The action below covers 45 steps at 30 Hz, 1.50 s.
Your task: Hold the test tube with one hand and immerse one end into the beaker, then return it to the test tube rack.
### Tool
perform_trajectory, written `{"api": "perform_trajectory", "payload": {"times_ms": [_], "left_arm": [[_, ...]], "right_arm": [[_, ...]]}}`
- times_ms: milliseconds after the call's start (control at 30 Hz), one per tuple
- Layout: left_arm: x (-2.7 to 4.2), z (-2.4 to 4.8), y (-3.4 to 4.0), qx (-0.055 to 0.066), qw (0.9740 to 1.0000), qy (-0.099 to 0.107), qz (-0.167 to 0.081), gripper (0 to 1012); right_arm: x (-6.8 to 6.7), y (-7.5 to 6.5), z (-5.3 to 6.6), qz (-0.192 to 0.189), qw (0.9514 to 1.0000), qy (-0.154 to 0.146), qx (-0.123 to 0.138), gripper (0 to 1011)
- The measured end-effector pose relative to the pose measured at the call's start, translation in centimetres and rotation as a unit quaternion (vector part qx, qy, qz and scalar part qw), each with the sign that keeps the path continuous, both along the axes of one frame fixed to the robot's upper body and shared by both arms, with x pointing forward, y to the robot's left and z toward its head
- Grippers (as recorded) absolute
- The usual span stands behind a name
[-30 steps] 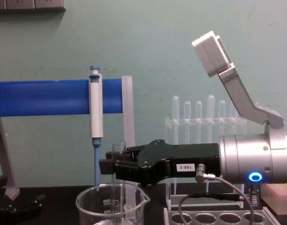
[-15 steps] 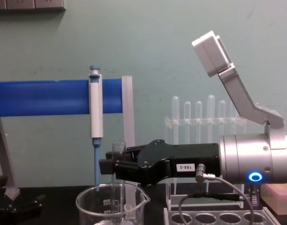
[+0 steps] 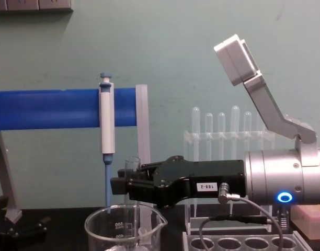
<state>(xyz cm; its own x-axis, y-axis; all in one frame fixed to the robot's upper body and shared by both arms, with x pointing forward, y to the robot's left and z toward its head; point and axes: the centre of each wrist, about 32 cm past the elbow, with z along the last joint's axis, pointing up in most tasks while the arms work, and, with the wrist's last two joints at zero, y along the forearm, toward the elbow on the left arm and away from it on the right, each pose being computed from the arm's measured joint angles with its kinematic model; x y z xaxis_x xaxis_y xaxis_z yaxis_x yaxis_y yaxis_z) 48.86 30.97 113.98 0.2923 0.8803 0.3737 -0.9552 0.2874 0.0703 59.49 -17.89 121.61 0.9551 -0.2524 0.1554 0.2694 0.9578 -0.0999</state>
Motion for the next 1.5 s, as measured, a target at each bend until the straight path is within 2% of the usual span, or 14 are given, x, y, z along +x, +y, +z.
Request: {"api": "perform_trajectory", "payload": {"times_ms": [1500], "left_arm": [[0.0, 0.0, 0.0, 0.0, 1.0, 0.0, 0.0, 1000]], "right_arm": [[0.0, 0.0, 0.0, 0.0, 1.0, 0.0, 0.0, 228]]}}
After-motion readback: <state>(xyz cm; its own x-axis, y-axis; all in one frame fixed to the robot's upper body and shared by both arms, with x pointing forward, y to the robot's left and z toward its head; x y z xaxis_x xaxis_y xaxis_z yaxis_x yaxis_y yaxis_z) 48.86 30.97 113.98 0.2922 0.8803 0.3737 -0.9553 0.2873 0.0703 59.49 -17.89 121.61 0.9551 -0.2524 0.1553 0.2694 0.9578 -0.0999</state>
